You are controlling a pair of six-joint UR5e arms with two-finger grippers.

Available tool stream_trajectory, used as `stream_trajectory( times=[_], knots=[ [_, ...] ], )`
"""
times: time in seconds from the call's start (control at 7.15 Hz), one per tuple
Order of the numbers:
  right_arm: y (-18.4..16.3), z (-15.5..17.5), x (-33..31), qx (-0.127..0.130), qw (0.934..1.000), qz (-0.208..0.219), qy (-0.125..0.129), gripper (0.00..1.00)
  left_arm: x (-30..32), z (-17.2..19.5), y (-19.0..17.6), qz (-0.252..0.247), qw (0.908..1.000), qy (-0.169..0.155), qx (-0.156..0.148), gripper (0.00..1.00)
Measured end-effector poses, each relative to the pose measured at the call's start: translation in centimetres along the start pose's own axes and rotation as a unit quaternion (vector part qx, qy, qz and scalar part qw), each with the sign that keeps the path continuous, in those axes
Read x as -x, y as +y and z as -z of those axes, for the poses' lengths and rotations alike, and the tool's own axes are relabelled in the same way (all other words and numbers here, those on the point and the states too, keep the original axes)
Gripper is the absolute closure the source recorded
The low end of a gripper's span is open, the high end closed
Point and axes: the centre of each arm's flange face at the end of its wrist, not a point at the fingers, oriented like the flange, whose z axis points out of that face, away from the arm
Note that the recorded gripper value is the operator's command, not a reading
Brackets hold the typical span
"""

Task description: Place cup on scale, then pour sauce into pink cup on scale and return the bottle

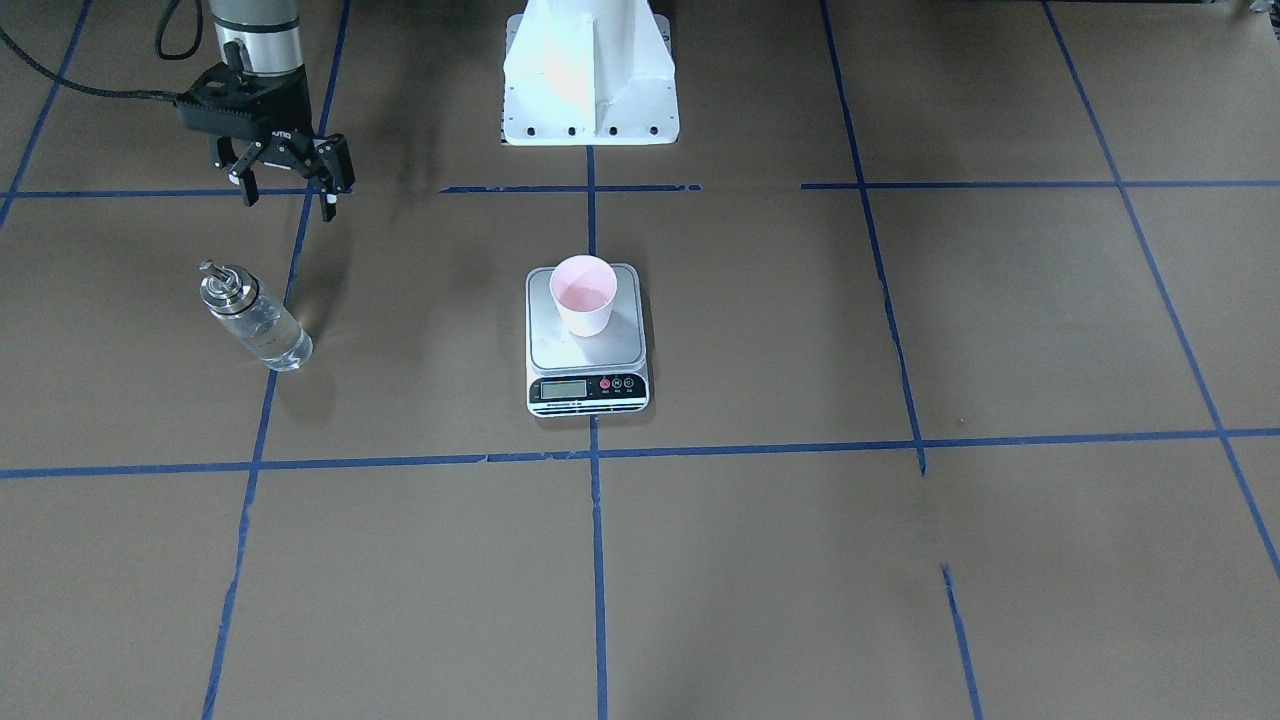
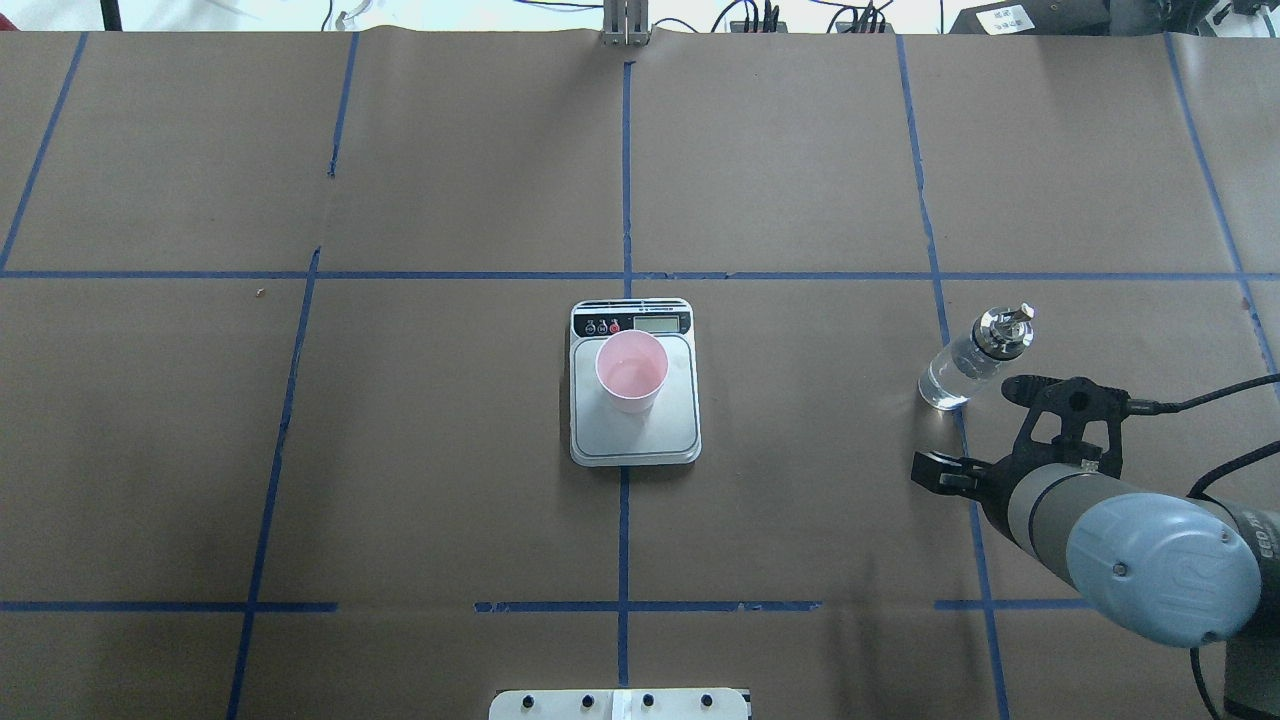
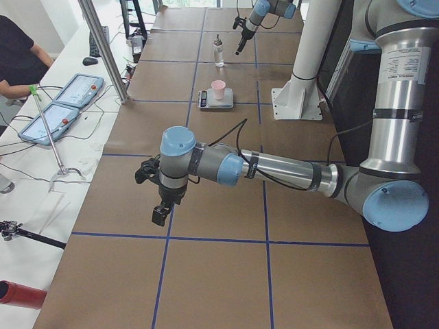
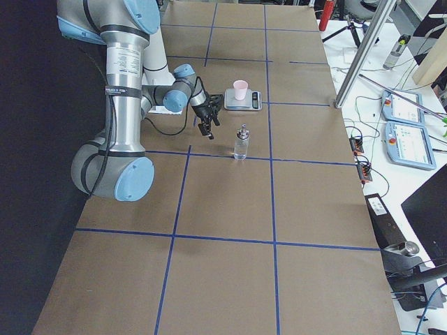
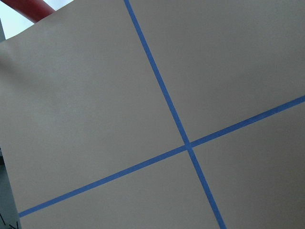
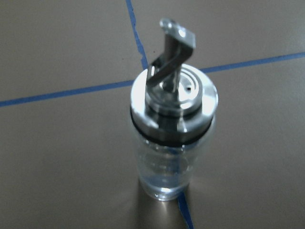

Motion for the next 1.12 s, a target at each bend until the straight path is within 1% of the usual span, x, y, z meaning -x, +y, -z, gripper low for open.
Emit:
stream_trajectory(
  times=[0.14,0.28,0.42,0.56,0.7,0.84,0.98,1.12],
  knots=[
    [0.5,2.4,0.2,0.032,0.9995,0.004,-0.001,0.0,0.0,0.1,0.0,0.0,1.0,0.0,0.0,0.0],
    [0.4,4.7,0.7,0.056,0.9984,0.001,-0.009,0.0,0.1,0.1,0.0,0.001,1.0,0.0,-0.001,0.0],
    [-0.6,6.7,1.6,0.073,0.9971,-0.01,-0.018,0.0,0.1,0.1,0.0,0.0,1.0,0.0,-0.001,0.0],
    [-2.7,8.5,2.9,0.085,0.9959,-0.024,-0.022,0.0,0.0,0.2,0.0,0.0,1.0,0.0,-0.002,0.0],
    [-5.6,10.7,4.4,0.092,0.9949,-0.03,-0.027,0.0,0.0,0.3,-0.1,-0.001,1.0,0.0,-0.003,0.0],
    [-8.9,13.0,5.2,0.094,0.9949,-0.018,-0.032,0.0,-0.1,0.3,-0.1,-0.001,1.0,0.0,-0.004,0.0],
    [-12.6,14.5,4.7,0.092,0.9952,0.005,-0.034,0.0,-0.1,0.4,-0.1,-0.001,1.0,0.0,-0.004,0.0],
    [-16.9,15.0,2.9,0.097,0.9943,0.032,-0.034,0.0,-0.2,0.5,-0.2,-0.002,1.0,0.0,-0.005,0.0]
  ],
)
